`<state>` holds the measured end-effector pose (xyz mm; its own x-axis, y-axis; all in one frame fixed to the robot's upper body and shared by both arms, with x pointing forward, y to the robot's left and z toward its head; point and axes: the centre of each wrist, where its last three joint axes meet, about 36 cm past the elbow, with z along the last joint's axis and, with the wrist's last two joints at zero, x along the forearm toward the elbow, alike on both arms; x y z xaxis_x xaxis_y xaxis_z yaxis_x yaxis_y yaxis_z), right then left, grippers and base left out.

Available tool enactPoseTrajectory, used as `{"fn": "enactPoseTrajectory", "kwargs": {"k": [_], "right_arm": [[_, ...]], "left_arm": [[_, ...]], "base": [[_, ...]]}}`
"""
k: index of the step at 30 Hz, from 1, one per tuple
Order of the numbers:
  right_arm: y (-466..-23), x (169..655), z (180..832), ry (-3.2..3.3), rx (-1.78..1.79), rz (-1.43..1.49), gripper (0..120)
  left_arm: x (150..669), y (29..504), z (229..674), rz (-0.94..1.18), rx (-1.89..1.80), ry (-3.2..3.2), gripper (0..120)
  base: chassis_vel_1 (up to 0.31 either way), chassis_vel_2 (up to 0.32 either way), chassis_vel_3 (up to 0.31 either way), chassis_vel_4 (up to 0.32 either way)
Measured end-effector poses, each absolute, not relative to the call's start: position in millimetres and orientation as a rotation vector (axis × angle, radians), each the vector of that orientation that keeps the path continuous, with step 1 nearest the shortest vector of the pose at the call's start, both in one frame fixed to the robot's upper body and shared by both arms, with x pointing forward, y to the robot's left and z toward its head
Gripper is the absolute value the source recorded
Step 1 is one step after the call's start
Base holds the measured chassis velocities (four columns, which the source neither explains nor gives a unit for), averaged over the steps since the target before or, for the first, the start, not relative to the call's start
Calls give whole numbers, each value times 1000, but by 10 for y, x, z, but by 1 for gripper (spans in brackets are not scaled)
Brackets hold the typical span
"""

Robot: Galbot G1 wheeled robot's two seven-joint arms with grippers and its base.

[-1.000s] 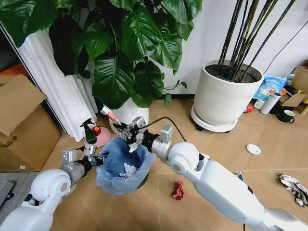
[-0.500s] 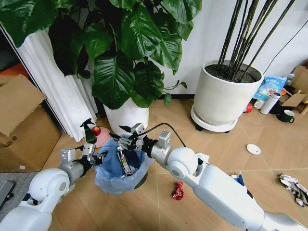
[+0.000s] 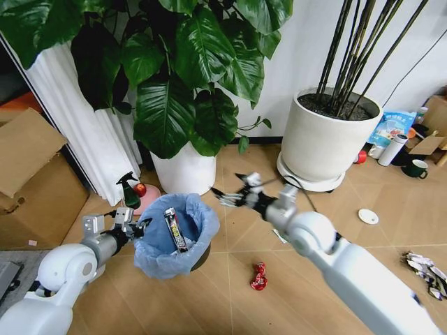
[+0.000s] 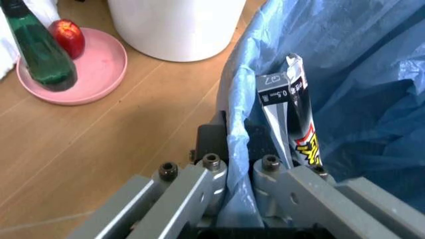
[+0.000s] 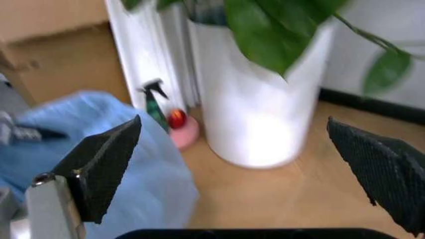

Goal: Pick up the trash bin and place the garbage on the floor into it.

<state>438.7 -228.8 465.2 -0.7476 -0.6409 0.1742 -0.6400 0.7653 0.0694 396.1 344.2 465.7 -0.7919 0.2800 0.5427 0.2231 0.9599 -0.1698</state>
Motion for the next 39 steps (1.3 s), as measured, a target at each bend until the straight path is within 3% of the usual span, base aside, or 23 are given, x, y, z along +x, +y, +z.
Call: {"fn": "enactPoseTrajectory", "kwargs": {"k": [6,13,22,39], "right_arm": [[-2742,4272,4304,-2720,906,38,100],[-3146,3850,3400,-2569,779,116,100],[-3159,3574,2923,-2417,748,109,100],[-3166,3628,2430,-2277,838,282,100]], "left_arm": [[3938,3465,4656,124,-347,-2519,0],[3912,3442,4679,127,-354,-2528,0],[3878,3418,4690,123,-360,-2528,0],[3847,3409,4689,114,-363,-2523,0]], "base": [[0,0,0,0],[0,0,0,0],[0,0,0,0],[0,0,0,0]]}}
